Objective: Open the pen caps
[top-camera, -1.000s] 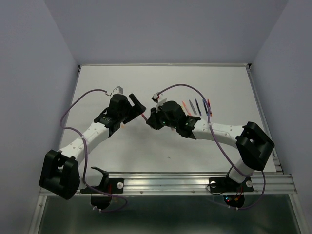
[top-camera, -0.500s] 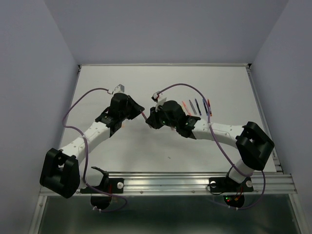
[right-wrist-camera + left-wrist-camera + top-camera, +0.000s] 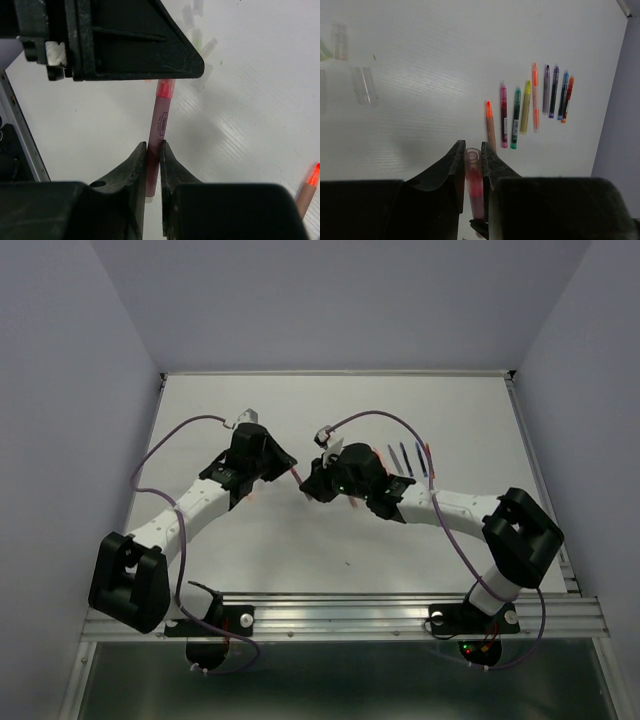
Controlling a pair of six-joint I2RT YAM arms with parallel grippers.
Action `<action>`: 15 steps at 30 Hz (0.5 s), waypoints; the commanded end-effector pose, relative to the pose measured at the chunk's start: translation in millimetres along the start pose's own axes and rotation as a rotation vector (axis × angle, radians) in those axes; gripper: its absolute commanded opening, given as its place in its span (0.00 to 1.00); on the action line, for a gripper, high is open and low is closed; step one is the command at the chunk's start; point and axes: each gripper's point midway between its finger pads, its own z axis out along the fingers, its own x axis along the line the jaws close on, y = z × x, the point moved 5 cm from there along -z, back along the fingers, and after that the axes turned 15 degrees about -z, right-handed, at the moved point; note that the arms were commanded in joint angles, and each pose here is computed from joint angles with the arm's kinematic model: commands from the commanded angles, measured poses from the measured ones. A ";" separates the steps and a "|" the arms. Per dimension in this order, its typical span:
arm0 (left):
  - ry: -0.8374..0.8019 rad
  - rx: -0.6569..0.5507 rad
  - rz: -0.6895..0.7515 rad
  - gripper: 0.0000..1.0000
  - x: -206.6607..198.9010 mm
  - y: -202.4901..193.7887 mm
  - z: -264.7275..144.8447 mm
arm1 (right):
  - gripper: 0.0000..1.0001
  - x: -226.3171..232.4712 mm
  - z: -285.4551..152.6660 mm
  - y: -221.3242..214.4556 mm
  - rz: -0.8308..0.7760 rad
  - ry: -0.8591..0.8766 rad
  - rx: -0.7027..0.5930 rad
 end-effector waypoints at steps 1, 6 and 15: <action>-0.101 -0.381 -0.036 0.00 -46.1 98.1 -1.1 | 0.01 70.4 -35.8 -53.7 0.034 0.357 0.185; -0.110 -0.452 -0.087 0.00 -54.8 129.4 -2.0 | 0.01 76.8 -58.0 -63.6 0.130 0.359 0.185; -0.090 -0.487 -0.141 0.00 -39.9 140.5 -6.2 | 0.01 65.4 -52.6 -55.2 0.121 0.254 0.148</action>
